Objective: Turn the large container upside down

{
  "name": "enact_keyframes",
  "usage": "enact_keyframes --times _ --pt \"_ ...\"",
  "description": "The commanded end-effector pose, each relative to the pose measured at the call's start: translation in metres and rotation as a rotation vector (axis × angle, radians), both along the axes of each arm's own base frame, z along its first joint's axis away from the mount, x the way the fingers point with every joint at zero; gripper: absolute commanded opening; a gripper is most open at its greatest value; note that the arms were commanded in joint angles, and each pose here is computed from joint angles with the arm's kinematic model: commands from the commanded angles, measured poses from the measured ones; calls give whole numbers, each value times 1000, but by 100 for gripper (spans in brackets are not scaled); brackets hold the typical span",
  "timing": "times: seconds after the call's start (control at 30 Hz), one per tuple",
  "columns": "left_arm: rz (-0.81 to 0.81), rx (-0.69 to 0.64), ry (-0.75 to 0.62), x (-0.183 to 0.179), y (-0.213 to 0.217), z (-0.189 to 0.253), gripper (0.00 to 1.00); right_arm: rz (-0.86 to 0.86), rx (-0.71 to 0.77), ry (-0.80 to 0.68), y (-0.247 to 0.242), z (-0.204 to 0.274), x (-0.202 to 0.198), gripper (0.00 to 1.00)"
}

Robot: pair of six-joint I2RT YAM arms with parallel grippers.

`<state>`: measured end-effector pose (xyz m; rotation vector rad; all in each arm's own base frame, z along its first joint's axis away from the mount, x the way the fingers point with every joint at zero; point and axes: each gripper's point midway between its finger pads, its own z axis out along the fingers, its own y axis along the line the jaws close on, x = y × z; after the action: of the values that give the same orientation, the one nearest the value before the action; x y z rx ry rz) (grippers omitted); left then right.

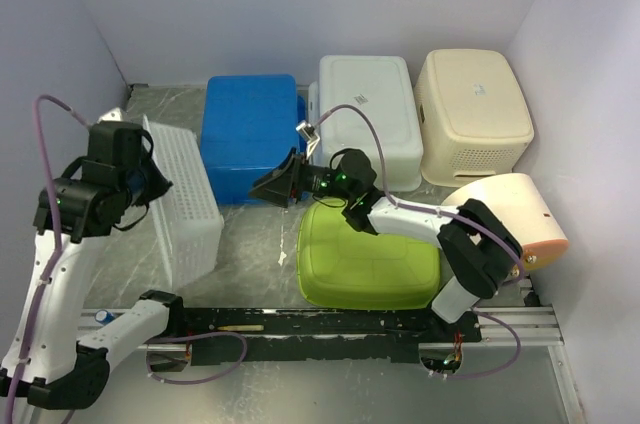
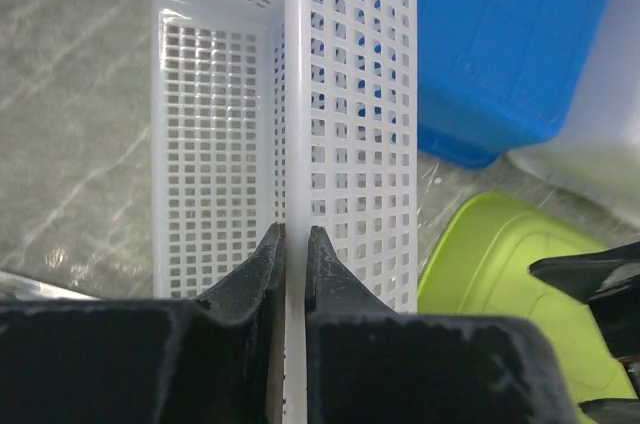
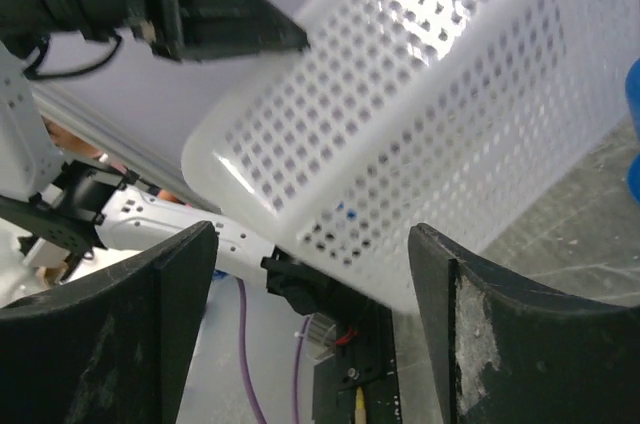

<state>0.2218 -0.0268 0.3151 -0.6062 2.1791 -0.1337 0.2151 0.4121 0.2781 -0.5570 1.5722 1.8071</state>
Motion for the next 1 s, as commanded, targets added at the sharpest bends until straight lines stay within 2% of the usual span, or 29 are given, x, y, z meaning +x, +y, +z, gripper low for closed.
enact_keyframes --times 0.0,0.1,0.23,0.3,0.37,0.4,0.47,0.57,0.73,0.97 --pt "5 -60 -28 -1 -6 -13 7 7 -22 60 9 -13 9 72" --pt "18 -52 -31 -8 -1 -19 7 31 -77 155 23 -35 17 69" --pt "13 -30 0 -14 2 -34 7 84 -71 243 32 -48 17 56" --pt "15 -27 2 -16 3 -40 7 97 -87 265 34 -55 15 55" --pt "23 -25 13 -18 4 -46 9 105 -85 248 41 -48 15 55" --pt "32 -23 20 -20 5 -48 13 111 -91 248 43 -49 14 55" --pt "46 -21 28 -22 7 -49 27 125 -105 251 48 -51 11 55" --pt "70 -19 30 -25 11 -46 42 168 -123 262 59 -56 2 55" --pt "91 2 41 -29 16 -43 40 285 -86 313 73 -59 -14 55" --pt "74 1 32 -23 14 -41 45 291 -112 321 82 -75 -11 61"
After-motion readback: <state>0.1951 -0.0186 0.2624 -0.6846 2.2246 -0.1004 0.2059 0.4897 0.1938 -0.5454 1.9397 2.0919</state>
